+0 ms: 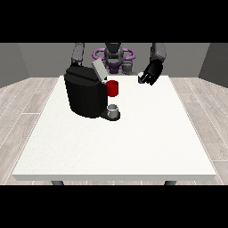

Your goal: Insert the coffee pod into the coffee machine and close the lid

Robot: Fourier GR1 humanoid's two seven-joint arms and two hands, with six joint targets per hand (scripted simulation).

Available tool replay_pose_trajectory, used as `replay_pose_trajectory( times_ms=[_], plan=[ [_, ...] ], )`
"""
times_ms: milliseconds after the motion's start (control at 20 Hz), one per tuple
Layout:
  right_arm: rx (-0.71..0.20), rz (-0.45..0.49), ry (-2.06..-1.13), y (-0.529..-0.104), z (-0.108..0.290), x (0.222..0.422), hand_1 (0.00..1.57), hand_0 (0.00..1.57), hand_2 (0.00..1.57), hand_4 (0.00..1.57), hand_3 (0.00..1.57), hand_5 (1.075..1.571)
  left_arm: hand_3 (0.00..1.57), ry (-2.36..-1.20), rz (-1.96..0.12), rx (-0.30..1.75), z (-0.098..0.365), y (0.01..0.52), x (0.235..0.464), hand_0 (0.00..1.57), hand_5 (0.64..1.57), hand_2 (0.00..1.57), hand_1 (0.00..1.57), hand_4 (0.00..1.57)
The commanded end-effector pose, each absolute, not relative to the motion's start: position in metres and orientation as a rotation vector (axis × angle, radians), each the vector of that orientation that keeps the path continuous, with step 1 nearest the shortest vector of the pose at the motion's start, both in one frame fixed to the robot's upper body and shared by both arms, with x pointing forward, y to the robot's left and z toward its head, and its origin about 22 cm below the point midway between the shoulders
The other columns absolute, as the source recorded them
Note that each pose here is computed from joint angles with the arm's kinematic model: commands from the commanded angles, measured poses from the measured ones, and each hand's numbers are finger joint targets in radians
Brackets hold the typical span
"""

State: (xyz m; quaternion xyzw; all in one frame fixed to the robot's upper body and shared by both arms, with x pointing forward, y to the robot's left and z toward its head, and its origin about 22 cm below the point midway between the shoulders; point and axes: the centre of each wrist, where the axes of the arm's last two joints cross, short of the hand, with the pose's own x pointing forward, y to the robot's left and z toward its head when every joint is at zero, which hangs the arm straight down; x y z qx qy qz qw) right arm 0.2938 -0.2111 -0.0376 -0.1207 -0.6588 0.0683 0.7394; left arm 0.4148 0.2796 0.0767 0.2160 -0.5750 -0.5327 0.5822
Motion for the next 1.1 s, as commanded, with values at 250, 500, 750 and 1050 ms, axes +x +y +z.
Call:
replay_pose_trajectory(
  times_ms=[250, 500, 750, 1050],
  plan=[
    [-0.217, 0.197, -1.461, -0.185, -0.023, 0.296, 0.0, 0.0, 0.0, 0.0, 0.0, 1.571, 1.32, -1.346, -1.217, 0.528, 0.12, 0.255, 0.434, 1.33, 1.571, 1.35, 1.33, 0.59],
    [-0.22, 0.134, -1.517, -0.194, -0.025, 0.306, 0.0, 0.0, 0.0, 0.0, 0.0, 1.571, 1.38, -1.442, -1.198, 0.422, 0.166, 0.224, 0.446, 1.38, 1.571, 1.4, 1.38, 0.52],
    [-0.201, 0.139, -1.51, -0.203, -0.013, 0.303, 0.0, 0.0, 0.0, 0.0, 0.0, 1.571, 1.26, -1.423, -1.125, 0.465, 0.182, 0.233, 0.45, 1.2, 1.571, 1.24, 1.2, 0.49],
    [-0.239, 0.149, -1.656, -0.21, 0.014, 0.327, 0.0, 0.0, 0.0, 0.0, 0.0, 1.571, 1.27, -1.54, -1.132, 0.593, 0.245, 0.222, 0.455, 1.16, 1.571, 1.25, 1.16, 0.48]
  ],
)
